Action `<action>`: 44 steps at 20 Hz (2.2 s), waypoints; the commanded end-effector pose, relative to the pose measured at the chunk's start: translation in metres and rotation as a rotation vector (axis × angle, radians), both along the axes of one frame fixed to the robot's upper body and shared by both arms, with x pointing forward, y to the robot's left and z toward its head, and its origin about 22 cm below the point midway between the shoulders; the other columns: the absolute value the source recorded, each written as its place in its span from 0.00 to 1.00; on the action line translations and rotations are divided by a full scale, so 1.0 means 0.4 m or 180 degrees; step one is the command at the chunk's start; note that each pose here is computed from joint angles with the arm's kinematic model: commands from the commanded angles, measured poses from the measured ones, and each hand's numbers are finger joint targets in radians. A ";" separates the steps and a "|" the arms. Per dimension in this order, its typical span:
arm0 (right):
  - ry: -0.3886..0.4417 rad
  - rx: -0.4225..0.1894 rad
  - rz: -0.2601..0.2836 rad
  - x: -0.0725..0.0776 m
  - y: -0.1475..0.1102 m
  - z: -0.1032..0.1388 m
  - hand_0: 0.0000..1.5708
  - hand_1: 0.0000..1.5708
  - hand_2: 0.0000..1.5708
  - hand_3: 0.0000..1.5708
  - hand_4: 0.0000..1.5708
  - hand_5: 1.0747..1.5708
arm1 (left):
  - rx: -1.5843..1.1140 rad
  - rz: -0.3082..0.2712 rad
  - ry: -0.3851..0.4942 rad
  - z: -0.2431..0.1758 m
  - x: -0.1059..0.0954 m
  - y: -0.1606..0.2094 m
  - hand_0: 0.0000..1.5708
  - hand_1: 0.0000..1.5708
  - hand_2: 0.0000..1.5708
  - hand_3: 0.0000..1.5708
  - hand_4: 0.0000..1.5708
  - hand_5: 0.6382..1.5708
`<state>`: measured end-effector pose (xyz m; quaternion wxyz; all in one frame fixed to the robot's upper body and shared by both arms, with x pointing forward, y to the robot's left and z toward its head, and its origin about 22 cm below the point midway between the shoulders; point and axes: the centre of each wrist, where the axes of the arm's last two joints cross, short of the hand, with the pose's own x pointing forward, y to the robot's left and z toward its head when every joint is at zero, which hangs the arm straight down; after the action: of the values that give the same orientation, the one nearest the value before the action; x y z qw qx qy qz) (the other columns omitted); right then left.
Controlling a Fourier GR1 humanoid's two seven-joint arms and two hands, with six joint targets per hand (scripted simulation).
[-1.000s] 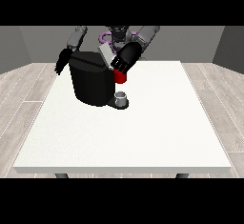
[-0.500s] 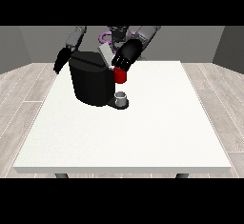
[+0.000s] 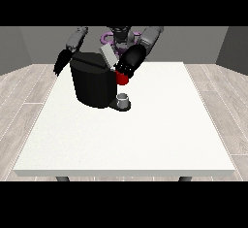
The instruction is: Insert the coffee pod into the coffee machine and close the lid
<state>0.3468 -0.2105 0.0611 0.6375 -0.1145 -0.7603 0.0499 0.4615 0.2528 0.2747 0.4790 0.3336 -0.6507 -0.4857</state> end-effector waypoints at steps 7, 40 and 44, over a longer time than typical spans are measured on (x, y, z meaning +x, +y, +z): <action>-0.0061 -0.0076 0.0210 -0.025 0.071 0.004 0.00 0.00 0.00 0.00 0.00 1.00 | -0.0233 0.0051 -0.0301 0.046 -0.001 0.029 0.78 0.78 0.76 0.60 0.00 1.00; 0.0349 0.0063 -0.0364 -0.024 -0.059 -0.112 0.00 0.00 0.00 0.00 0.10 1.00 | 0.0142 -0.0231 -0.0235 -0.031 -0.006 -0.006 0.00 0.00 0.00 0.04 0.00 1.00; 0.0639 0.0080 -0.0558 -0.041 -0.138 -0.158 0.00 0.00 0.00 0.00 0.00 1.00 | 0.0033 -0.0326 0.0114 -0.179 -0.008 -0.092 0.00 0.00 0.00 0.00 0.00 1.00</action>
<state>0.3383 -0.2419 0.0181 0.6882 -0.1525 -0.7092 0.0157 0.4606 0.2418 0.2451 0.4424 0.3310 -0.6635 -0.5045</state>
